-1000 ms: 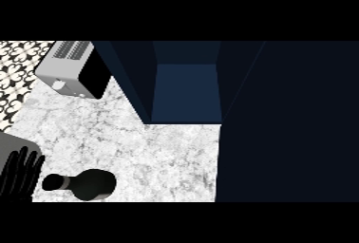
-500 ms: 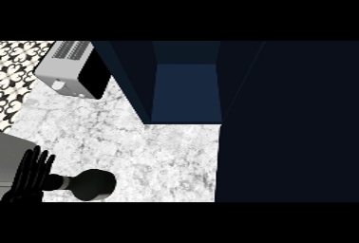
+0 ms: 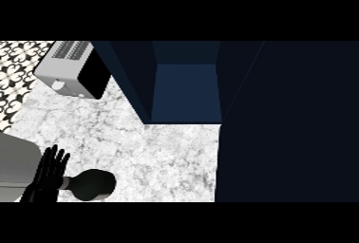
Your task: Pick up the wine, place it into the cabinet and close the cabinet
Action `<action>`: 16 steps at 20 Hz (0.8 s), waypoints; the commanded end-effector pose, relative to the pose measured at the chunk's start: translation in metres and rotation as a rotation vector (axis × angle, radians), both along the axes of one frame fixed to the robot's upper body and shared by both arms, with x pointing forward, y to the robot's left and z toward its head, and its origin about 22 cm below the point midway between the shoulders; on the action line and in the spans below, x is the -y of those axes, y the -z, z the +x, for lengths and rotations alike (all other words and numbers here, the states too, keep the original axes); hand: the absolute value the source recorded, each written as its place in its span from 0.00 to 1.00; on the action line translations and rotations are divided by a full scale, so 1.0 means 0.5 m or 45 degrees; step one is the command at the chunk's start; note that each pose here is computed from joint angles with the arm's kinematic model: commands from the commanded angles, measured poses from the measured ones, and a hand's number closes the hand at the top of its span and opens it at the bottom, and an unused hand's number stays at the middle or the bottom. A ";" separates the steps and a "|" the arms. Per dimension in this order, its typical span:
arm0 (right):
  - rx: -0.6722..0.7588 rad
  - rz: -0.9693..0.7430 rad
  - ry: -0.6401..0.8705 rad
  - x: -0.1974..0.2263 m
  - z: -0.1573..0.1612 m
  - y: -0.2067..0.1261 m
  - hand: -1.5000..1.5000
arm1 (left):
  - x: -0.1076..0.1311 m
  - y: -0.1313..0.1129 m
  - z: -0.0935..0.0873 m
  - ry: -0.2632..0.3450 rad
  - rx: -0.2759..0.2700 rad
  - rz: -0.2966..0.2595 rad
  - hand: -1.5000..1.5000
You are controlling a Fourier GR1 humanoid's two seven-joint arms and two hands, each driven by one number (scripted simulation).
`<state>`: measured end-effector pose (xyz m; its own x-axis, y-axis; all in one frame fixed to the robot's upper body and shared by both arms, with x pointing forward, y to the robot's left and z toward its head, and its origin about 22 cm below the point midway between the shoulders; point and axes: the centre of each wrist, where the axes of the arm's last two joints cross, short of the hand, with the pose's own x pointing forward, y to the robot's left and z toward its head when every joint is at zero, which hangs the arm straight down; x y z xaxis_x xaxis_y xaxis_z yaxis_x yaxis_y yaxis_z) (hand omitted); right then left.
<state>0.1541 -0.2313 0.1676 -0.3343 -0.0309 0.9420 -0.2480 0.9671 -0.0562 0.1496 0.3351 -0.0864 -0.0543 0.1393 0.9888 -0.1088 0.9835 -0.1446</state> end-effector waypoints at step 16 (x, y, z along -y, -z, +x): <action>0.001 0.002 0.020 -0.017 0.003 -0.001 0.00 | 0.033 0.159 -0.007 0.015 -0.022 -0.166 0.00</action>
<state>0.1514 -0.2247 0.1674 -0.3415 -0.0194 0.9397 -0.2368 0.9693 -0.0660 0.1577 0.3236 -0.1471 -0.0370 0.2105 0.9769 -0.1072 0.9711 -0.2133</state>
